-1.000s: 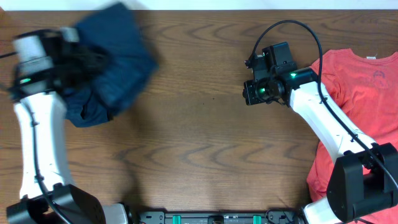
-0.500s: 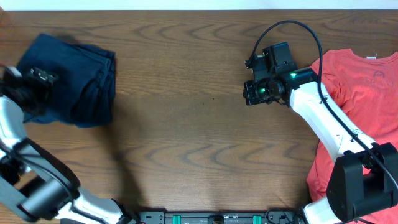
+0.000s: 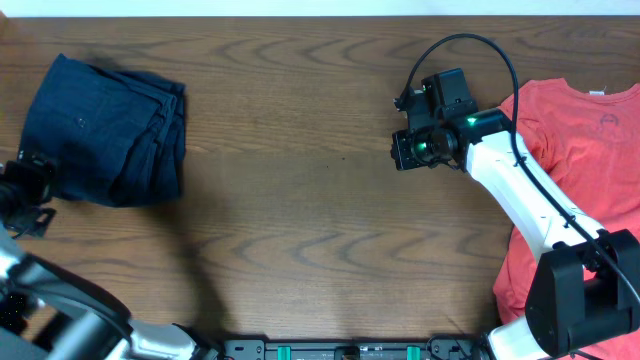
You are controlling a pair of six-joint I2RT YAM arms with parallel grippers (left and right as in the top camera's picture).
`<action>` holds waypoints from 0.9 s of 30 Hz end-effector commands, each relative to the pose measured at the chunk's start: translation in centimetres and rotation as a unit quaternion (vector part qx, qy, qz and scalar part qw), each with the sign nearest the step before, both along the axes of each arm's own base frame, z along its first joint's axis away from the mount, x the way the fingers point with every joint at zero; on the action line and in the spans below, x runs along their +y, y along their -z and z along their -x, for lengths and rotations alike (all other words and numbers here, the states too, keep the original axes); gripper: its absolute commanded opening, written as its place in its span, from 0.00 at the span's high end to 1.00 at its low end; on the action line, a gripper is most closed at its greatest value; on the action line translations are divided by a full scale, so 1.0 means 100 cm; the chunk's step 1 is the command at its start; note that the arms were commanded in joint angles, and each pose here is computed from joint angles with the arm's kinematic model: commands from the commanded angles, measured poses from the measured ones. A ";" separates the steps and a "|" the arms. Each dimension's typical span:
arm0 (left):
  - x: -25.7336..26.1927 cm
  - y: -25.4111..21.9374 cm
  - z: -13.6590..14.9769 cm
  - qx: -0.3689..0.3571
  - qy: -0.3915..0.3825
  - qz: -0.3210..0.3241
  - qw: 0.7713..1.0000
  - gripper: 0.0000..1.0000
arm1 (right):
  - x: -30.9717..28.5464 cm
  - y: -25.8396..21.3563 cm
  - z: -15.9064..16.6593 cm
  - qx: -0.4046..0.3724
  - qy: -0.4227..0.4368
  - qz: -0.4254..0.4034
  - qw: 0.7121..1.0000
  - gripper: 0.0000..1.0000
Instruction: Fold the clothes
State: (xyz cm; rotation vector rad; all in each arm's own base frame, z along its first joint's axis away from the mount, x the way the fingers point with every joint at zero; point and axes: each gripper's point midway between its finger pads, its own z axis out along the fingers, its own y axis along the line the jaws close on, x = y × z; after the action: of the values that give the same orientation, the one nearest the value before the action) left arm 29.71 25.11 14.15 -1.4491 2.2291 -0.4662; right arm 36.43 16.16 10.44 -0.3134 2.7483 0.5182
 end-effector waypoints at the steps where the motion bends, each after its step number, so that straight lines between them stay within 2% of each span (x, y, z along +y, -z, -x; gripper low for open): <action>1: -0.003 -0.045 0.001 -0.038 0.020 -0.062 0.997 0.54 | -0.001 -0.001 0.000 0.001 0.006 -0.002 1.000 0.93; 3: -0.005 -0.070 -0.002 -0.067 0.025 -0.099 0.993 0.94 | -0.001 -0.001 0.000 0.000 0.006 -0.002 1.000 0.93; 5: -0.007 -0.096 -0.015 -0.103 0.040 -0.147 0.983 0.94 | -0.001 -0.002 -0.001 -0.001 0.006 -0.002 1.000 0.93; 8: -0.006 -0.109 -0.036 -0.118 0.053 -0.201 0.971 0.94 | -0.001 -0.003 -0.003 -0.006 0.006 -0.004 1.000 0.92; 12: -0.004 -0.087 -0.076 -0.096 0.069 -0.248 0.962 0.94 | 0.000 -0.003 -0.003 -0.004 0.011 -0.006 1.000 0.92; 15: -0.011 -0.044 -0.111 -0.081 0.100 -0.233 0.964 0.94 | 0.000 -0.003 -0.003 0.002 0.026 -0.011 1.000 0.91; 18: -0.019 0.024 -0.136 -0.046 0.128 -0.198 0.971 0.91 | 0.000 -0.003 -0.003 0.003 0.029 -0.012 1.000 0.91; 22: -0.030 0.095 -0.141 0.002 0.150 -0.153 0.977 0.78 | -0.001 -0.002 -0.002 0.008 0.030 -0.011 0.999 0.92; 26: -0.051 0.115 -0.143 -0.001 0.184 -0.114 0.976 0.71 | 0.000 -0.003 -0.002 0.006 0.030 -0.012 0.999 0.93; 27: -0.056 0.109 -0.146 -0.013 0.196 -0.111 0.974 0.64 | 0.000 -0.003 -0.003 0.004 0.030 -0.013 0.999 0.93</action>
State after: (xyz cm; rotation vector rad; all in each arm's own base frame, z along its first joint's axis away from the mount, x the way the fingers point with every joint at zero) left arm 44.47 21.64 4.77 -0.9320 2.3977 -0.2514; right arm 36.63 16.21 10.53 -0.2448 2.7532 0.5326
